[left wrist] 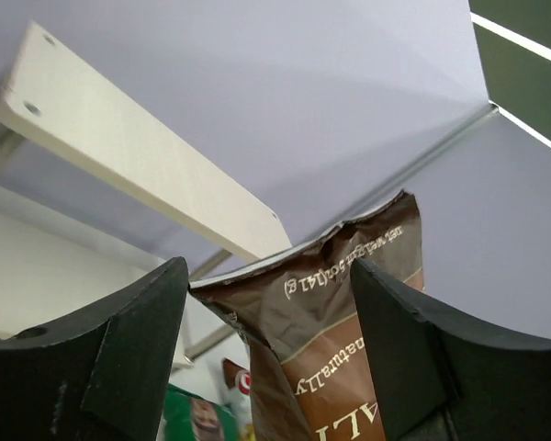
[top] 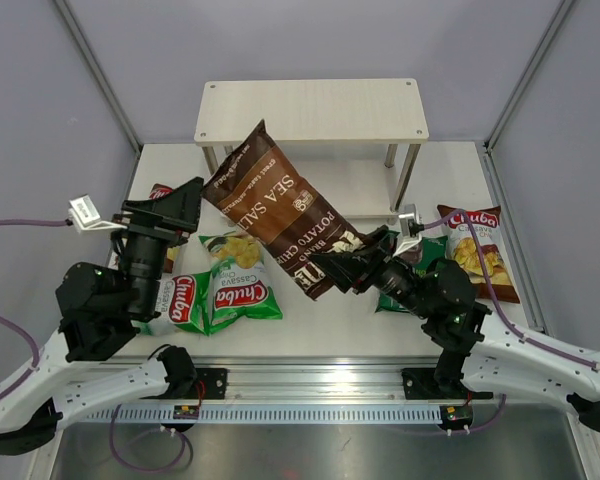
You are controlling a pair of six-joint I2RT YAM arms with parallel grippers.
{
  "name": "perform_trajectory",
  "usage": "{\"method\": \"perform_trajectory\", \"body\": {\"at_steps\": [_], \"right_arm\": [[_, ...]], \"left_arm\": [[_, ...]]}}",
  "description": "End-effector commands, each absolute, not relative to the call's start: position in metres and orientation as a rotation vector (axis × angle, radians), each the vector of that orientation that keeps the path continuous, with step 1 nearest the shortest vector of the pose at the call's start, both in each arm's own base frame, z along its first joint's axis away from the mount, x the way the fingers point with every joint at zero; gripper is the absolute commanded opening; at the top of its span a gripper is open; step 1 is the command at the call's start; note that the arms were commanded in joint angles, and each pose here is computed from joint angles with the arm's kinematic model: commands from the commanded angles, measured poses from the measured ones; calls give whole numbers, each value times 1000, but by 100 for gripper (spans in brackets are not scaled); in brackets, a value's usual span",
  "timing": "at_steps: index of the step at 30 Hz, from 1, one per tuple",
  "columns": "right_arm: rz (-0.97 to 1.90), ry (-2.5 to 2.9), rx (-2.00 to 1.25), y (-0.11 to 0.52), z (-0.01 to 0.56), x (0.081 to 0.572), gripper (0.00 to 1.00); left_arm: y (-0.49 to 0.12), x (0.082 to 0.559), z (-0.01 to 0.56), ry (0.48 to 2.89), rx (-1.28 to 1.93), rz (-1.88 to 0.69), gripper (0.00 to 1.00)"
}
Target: Place and organize the chips bags onto the shelf
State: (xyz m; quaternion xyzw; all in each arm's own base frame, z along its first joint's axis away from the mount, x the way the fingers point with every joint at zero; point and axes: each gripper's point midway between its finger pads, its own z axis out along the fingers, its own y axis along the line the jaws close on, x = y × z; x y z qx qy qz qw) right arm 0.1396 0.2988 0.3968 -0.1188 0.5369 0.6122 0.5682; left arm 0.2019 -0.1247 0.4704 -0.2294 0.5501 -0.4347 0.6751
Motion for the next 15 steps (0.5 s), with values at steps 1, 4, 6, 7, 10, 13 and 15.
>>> {"method": "perform_trajectory", "body": {"at_steps": [1,4,6,7,10,13,15], "right_arm": [[1438,1278,-142,283,426,148,0],[1354,1372,2,271,424,168,0],[1252,1444,102,260,426,186,0],[1225,1454,121,257,431,192,0],[1239,1441,202,249,468,217,0],[1238,1496,297,255,463,252,0],[1193,1486,386,259,469,274,0]], "left_arm": [[-75,199,496,1201,-553,-771,75],[-50,196,500,1256,-544,-620,71],[-52,200,486,1358,-470,-495,73],[-52,198,491,1379,-447,-488,75],[-73,200,461,1525,-309,-427,85],[-80,198,425,1627,-240,-380,97],[-78,194,397,1690,-222,-348,99]]}}
